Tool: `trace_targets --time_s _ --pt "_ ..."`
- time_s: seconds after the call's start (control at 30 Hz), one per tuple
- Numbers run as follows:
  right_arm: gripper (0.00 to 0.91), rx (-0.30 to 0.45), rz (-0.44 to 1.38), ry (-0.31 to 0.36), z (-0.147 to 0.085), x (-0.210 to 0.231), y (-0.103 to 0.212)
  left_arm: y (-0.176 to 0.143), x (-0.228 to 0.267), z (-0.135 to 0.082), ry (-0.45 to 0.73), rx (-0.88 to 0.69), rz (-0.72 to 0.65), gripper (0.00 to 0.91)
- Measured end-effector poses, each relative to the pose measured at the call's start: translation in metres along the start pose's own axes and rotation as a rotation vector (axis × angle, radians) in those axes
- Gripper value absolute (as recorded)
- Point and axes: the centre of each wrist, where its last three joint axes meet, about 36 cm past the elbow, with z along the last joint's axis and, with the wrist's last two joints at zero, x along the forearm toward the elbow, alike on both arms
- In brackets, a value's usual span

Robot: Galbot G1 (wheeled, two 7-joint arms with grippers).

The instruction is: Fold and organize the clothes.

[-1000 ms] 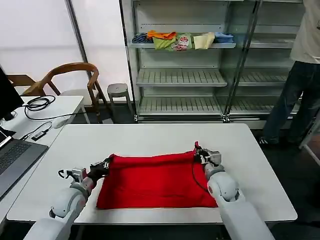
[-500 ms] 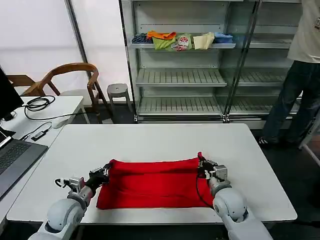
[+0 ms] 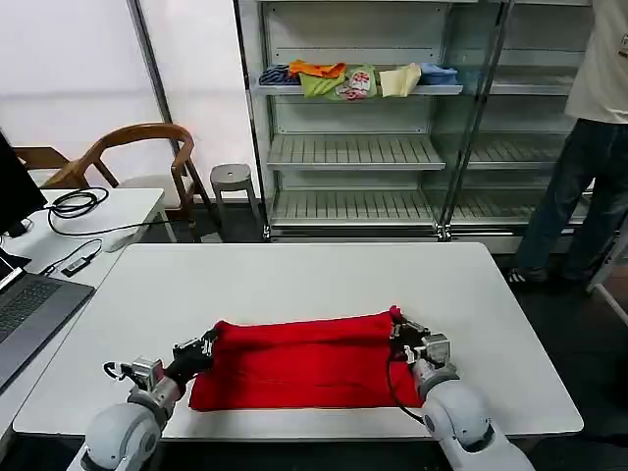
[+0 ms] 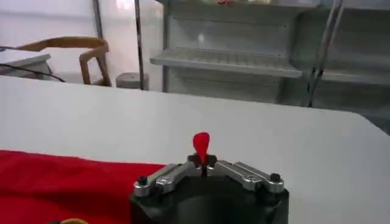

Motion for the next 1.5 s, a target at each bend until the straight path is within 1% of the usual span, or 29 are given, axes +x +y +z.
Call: trace_targets --time_s 0.53,1.1,1.13,1.17,1.2,1.23,1.5 --pt "0.000 0.004 0.006 0.039 0.012 -0.003 -0.002 0.008 0.007 0.003 0.059 -0.016 -0.016 0.020" --pt "0.000 0.006 0.009 0.055 0.017 -0.005 -0.004 0.004 0.021 0.001 0.094 -0.013 0.012 0.030" --pt "0.000 0.006 0.009 0.056 0.018 -0.005 -0.003 0.003 0.022 0.002 0.099 -0.015 0.016 0.705" --pt "0.191 0.007 0.007 0.058 0.019 -0.005 -0.003 0.002 0.023 0.003 0.104 -0.018 0.018 0.907" --pt "0.786 0.008 0.005 0.059 0.019 -0.005 -0.002 0.000 0.023 0.004 0.111 -0.020 0.019 0.907" --pt "0.907 0.010 0.004 0.062 0.020 -0.004 -0.001 -0.001 0.024 0.006 0.118 -0.023 0.017 0.907" --pt "0.907 0.021 -0.004 0.067 0.023 0.001 0.000 0.002 0.028 0.004 0.129 -0.053 -0.022 0.907"
